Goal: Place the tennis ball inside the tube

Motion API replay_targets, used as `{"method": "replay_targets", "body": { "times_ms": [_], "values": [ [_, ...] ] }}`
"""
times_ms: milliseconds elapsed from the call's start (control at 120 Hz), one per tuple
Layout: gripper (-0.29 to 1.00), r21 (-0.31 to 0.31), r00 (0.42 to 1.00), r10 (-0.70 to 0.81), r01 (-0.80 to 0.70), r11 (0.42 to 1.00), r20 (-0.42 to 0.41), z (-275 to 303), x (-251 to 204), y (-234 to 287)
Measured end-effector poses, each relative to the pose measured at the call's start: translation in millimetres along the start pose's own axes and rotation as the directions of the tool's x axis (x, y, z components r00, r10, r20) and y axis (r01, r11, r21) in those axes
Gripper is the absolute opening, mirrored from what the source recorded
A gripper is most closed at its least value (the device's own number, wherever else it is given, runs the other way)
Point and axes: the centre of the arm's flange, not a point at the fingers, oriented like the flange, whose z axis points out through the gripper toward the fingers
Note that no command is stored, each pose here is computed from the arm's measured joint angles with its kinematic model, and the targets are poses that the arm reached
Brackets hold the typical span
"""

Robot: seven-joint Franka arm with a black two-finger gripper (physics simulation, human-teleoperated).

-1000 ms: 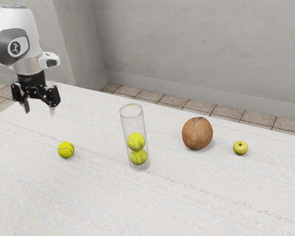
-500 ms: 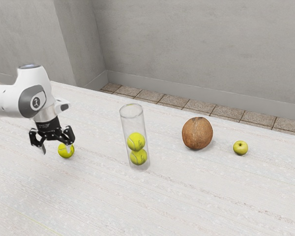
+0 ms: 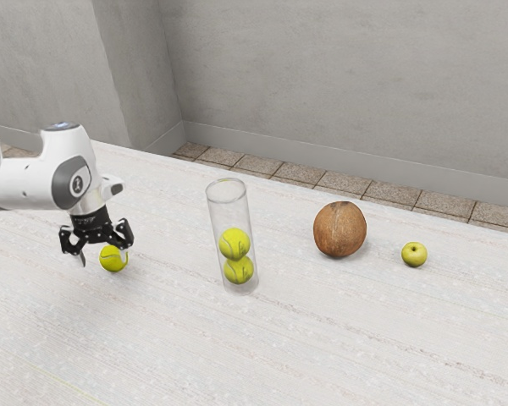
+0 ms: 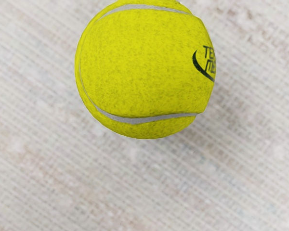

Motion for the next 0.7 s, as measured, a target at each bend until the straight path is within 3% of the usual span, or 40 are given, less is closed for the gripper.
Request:
{"method": "replay_targets", "body": {
  "times_ms": [700],
  "values": [
    [0.7, -0.053, 0.999, 0.044, -0.043, 0.998, 0.02, 43.9, 60.0, -9.1]
  ]
}}
